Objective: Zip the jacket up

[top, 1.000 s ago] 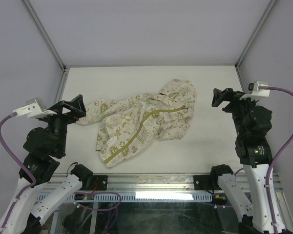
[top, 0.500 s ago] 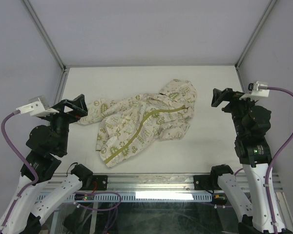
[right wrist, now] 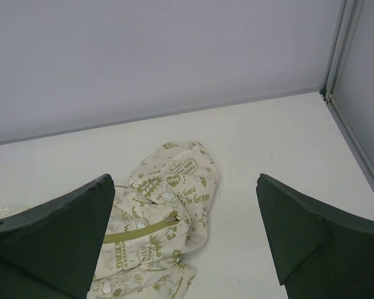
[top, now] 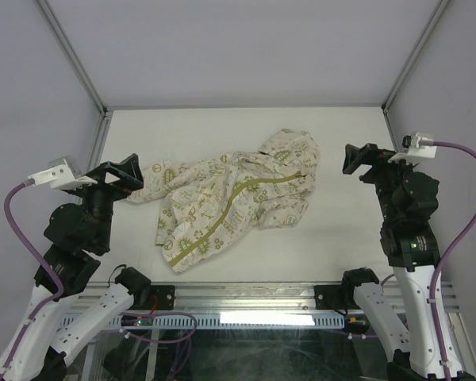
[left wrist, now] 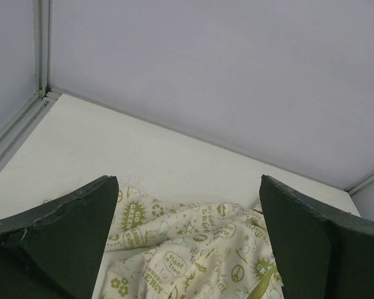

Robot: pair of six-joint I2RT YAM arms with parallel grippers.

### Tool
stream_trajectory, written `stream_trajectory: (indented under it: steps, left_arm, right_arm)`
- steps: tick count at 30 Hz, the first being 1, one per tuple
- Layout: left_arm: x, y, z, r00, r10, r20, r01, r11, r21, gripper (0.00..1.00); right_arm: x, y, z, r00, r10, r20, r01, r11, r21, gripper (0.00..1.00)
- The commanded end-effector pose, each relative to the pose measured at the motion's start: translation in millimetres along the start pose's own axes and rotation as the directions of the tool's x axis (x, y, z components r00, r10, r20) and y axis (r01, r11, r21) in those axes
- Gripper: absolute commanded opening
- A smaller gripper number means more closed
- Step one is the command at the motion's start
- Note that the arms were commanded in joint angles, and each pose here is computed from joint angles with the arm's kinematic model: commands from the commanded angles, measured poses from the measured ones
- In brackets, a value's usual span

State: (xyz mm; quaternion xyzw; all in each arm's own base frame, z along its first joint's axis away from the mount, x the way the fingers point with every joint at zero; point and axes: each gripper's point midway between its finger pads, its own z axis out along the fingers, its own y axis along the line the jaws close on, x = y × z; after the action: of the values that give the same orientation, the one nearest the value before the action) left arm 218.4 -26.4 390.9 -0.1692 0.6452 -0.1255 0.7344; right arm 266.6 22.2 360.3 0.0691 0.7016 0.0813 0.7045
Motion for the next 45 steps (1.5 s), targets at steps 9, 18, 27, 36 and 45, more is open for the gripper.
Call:
stream_trajectory:
  steps: [9, 18, 27, 36, 45]
  left_arm:
    - [-5.7, -7.5, 4.2, 1.0, -0.021, 0.023, 0.02, 1.0, 0.023, 0.99]
    - [-5.6, -8.9, 5.0, 1.0, -0.017, 0.02, 0.016, 1.0, 0.027, 0.99]
    - [-3.9, -10.1, 6.9, 1.0, -0.007, 0.014, 0.007, 1.0, 0.027, 0.99]
    - [0.0, -11.9, 8.8, 1.0, -0.002, 0.002, 0.002, 1.0, 0.031, 0.99]
    - [7.9, -17.3, 13.7, 1.0, -0.012, -0.023, 0.013, 0.999, 0.039, 0.99]
  right_arm:
    - [-6.6, 6.0, 6.0, 0.999, 0.026, 0.035, -0.025, 0.999, -0.026, 0.99]
    - [-3.4, 8.5, 5.7, 0.999, 0.024, 0.025, -0.023, 0.999, -0.042, 0.99]
    - [-2.5, 6.8, 4.0, 1.0, 0.014, 0.024, -0.013, 0.999, -0.036, 0.99]
    - [-0.2, 9.6, 5.3, 1.0, 0.009, 0.013, -0.009, 0.999, -0.052, 0.99]
    - [8.1, 10.0, 6.3, 1.0, 0.015, -0.002, -0.015, 0.998, -0.059, 0.99]
